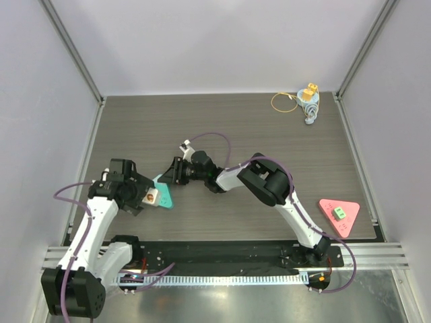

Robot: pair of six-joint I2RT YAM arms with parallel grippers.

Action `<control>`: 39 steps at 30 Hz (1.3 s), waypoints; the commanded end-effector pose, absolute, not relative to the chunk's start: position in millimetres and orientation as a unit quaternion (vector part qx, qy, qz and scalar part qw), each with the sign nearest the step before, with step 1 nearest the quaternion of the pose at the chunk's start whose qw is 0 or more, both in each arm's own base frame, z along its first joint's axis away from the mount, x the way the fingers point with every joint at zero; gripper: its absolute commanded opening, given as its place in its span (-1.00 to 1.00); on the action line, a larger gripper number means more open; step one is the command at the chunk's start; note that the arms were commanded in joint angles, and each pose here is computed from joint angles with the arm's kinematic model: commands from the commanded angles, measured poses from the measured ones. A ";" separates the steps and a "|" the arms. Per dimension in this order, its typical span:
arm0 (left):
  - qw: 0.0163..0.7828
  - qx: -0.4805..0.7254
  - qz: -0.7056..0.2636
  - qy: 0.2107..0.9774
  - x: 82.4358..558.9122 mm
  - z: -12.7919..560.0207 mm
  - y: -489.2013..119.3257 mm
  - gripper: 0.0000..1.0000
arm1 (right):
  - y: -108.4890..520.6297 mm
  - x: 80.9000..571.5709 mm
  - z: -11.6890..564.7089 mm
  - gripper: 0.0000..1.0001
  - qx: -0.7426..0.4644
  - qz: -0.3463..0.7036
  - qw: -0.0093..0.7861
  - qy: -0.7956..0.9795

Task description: Pull the plug off the socket

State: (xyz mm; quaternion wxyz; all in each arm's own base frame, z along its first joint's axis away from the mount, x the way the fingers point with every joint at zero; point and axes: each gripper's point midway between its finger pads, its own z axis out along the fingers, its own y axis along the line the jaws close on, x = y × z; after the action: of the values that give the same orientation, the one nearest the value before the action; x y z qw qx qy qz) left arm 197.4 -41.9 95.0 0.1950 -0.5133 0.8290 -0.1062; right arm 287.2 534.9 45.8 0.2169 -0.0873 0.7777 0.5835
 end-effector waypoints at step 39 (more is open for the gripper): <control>0.277 -0.479 -0.182 0.813 241.7 130.3 -51.0 -1.00 | 541.4 286.6 32.6 -0.98 -0.144 0.503 0.277 0.806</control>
State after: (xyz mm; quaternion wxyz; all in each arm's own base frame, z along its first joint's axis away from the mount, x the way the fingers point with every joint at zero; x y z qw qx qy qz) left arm 210.8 -34.9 84.2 0.2119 -0.5164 0.8241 -0.0965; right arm 284.6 547.1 50.2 0.2389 -0.1087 0.7791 0.5693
